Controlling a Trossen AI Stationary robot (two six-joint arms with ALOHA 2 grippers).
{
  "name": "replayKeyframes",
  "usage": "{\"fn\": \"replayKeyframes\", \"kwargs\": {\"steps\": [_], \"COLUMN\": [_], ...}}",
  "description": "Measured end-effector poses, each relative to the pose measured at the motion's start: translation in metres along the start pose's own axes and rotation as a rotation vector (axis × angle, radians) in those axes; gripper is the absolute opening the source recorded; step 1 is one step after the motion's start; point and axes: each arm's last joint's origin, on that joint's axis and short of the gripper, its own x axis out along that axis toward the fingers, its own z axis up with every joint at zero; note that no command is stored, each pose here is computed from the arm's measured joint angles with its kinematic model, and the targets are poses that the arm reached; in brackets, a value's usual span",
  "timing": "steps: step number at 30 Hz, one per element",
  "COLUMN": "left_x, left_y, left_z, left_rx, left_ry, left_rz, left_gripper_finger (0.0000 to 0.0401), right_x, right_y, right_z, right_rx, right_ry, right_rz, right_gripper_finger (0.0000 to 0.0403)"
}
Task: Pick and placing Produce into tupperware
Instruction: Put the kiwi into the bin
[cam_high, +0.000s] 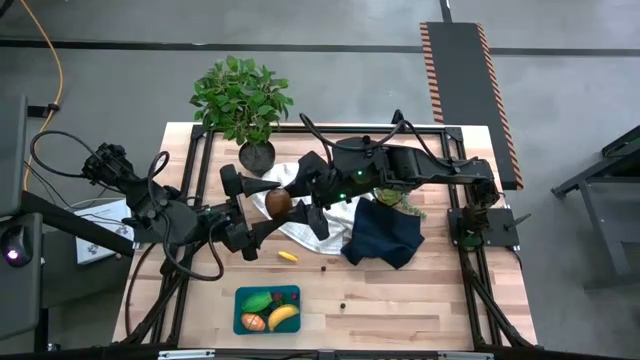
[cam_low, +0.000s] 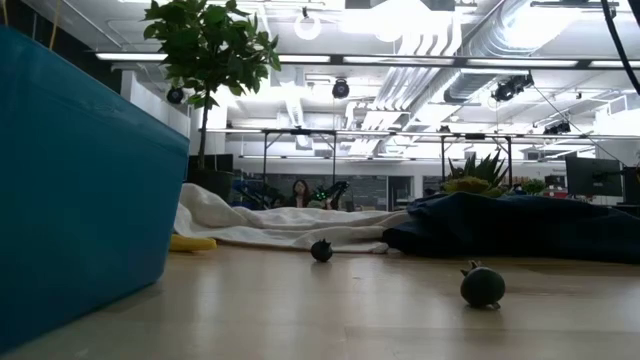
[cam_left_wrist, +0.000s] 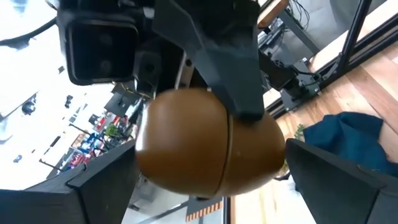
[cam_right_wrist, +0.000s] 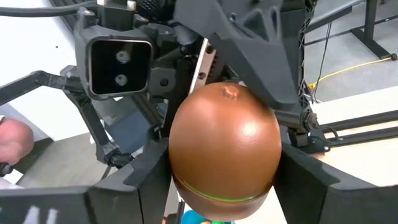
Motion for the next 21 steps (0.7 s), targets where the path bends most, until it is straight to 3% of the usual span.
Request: {"fn": "replayKeyframes", "kwargs": {"steps": [21], "left_x": [-0.0001], "left_y": [0.0009], "left_z": [0.0008], "left_rx": [0.058], "left_ry": [-0.005], "left_rz": [0.006], "left_gripper_finger": [0.0381], "right_x": [-0.0007], "right_y": [-0.0057], "right_z": [0.0012], "right_rx": [0.009], "right_ry": [0.005], "right_rz": [-0.012], "right_gripper_finger": [0.0219]}}
